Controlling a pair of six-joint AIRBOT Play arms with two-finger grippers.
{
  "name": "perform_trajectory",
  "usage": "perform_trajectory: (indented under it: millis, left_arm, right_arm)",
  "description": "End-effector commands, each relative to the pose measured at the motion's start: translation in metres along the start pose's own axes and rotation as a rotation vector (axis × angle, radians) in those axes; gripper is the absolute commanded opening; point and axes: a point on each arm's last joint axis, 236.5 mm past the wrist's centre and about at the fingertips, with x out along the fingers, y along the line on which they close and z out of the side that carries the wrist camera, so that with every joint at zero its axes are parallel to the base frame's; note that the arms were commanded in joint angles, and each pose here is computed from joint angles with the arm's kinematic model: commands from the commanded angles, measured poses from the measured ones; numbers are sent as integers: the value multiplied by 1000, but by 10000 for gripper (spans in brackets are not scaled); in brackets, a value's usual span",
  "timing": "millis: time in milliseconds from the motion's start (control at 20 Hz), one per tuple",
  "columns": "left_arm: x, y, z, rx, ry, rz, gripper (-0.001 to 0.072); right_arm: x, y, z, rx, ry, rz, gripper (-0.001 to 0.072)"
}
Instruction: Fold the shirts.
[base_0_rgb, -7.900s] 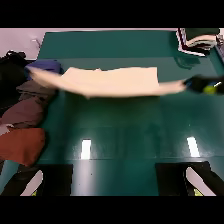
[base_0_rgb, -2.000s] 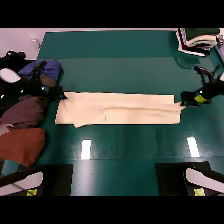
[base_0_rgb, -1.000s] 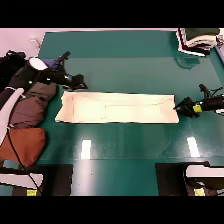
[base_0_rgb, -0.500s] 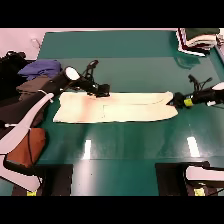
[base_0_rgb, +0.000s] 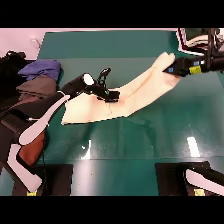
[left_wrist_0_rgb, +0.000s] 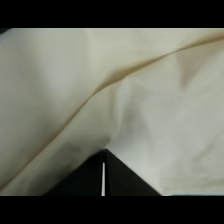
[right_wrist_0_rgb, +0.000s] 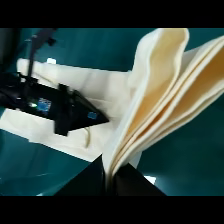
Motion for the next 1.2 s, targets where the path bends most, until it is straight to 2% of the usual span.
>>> perform_trajectory:
  millis: [0,150,300,450,650,700,750,800,950,1150]
  left_arm:
    - [6,1,2,0,-1,2,20]
    - [-10,-11,17,42,-9,-11,20]
    - [-55,-6,47,117,-31,32,20]
    - [-146,21,94,139,-170,144,19]
    - [-319,50,134,132,-457,294,20]
    - [-354,53,134,123,-520,319,20]
    - [-384,55,132,115,-572,345,20]
    - [-406,56,128,111,-606,363,20]
    - [-443,54,116,102,-655,394,20]
    - [-437,45,107,118,-618,383,20]
  right_arm:
    - [-6,69,16,-88,-34,76,13]
    - [12,109,16,-138,5,141,13]
    - [42,150,17,-186,27,210,14]
    - [86,197,9,-223,38,288,14]
    - [168,277,-20,-186,42,458,15]
    - [190,294,-29,-192,37,490,47]
    - [212,313,-42,-202,47,528,229]
    - [229,326,-56,-211,73,553,359]
    - [248,314,-71,-308,136,501,374]
    - [236,204,-64,-301,233,246,373]
